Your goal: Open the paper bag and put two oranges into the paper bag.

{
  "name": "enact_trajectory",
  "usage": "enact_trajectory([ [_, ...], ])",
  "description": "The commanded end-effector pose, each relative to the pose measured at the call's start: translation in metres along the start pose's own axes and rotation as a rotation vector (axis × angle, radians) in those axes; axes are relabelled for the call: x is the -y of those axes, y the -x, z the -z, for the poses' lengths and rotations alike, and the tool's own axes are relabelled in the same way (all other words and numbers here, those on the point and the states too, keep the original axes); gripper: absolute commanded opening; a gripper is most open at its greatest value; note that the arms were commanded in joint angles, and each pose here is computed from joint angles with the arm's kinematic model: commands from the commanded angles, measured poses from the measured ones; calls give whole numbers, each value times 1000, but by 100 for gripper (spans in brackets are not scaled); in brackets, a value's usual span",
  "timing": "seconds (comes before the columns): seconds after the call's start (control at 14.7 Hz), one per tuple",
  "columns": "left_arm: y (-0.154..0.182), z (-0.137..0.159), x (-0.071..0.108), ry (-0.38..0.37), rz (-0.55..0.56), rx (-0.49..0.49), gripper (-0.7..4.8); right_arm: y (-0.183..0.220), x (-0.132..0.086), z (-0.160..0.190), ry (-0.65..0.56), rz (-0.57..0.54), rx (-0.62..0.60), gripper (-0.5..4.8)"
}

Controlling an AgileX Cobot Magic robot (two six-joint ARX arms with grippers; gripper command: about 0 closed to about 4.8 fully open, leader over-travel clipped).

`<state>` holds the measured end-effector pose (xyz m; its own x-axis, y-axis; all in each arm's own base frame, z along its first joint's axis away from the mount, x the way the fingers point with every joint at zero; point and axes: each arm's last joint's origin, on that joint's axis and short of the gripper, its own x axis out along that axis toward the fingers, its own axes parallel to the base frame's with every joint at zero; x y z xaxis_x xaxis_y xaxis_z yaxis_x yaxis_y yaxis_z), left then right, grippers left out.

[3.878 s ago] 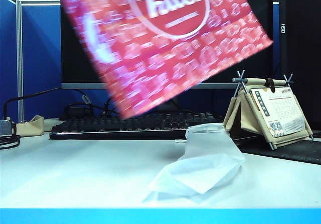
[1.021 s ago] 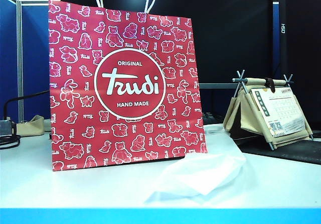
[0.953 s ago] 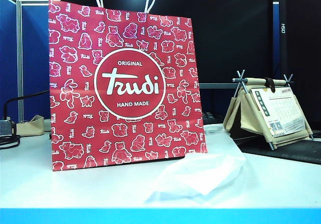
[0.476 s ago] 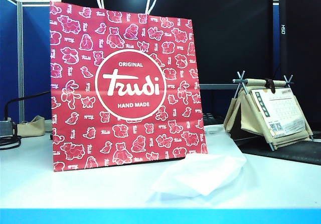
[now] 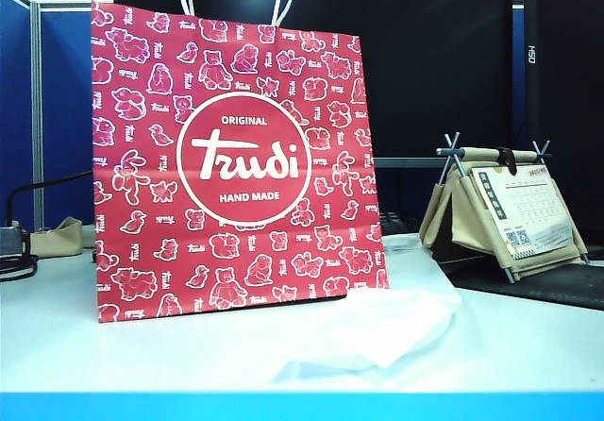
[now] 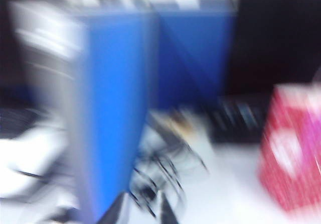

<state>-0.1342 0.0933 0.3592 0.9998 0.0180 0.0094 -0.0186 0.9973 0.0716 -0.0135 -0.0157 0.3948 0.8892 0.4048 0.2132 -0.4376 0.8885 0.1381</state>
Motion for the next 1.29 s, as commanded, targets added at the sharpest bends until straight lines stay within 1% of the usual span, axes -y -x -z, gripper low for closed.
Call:
enact_trajectory([
  [0.07,-67,11,45,-8,167,-22,46,-8,3,45,11,2,-50,-1],
  [0.14,-84,18,58,-3,214,-32,46,-16,3,61,12,1,-103,-1],
  [0.2,-102,26,71,54,279,-32,46,-27,3,81,13,-4,-161,-1],
  [0.27,-113,30,79,99,312,-20,43,-37,2,97,-7,-26,-177,-1],
  [0.34,-123,33,87,129,375,13,31,-44,1,110,-35,-41,-168,-2],
  [0.41,-135,35,100,191,521,89,13,-55,1,128,-91,-41,-131,-1],
  [0.48,-149,42,112,226,615,170,13,-63,2,145,-128,-50,-74,-1],
  [0.54,-161,55,121,224,644,177,13,-69,2,162,-137,-60,-17,-1],
  [0.61,-169,67,127,220,645,159,13,-71,3,174,-139,-63,2,-1],
  [0.68,-183,91,136,216,625,128,13,-73,5,197,-136,-59,-15,-1],
  [0.75,-193,110,143,228,627,121,14,-73,7,215,-130,-50,-58,-1],
  [0.82,-200,126,149,268,628,122,14,-72,9,231,-123,-43,-103,-1],
  [0.88,-206,142,153,294,599,119,14,-71,10,245,-114,-34,-159,-1],
  [0.95,-211,158,156,300,573,96,14,-71,11,250,-103,-9,-205,-1],
  [1.02,-214,173,158,296,544,65,16,-70,13,252,-94,23,-223,-1],
  [1.09,-215,181,158,269,497,-13,18,-70,13,252,-88,47,-223,-1],
  [1.16,-216,187,157,274,438,-67,26,-70,13,252,-96,35,-225,-1],
  [1.22,-216,188,157,338,436,-90,27,-70,12,252,-99,9,-230,-1],
  [1.29,-215,189,158,417,480,-134,26,-70,12,252,-99,8,-230,-1],
])
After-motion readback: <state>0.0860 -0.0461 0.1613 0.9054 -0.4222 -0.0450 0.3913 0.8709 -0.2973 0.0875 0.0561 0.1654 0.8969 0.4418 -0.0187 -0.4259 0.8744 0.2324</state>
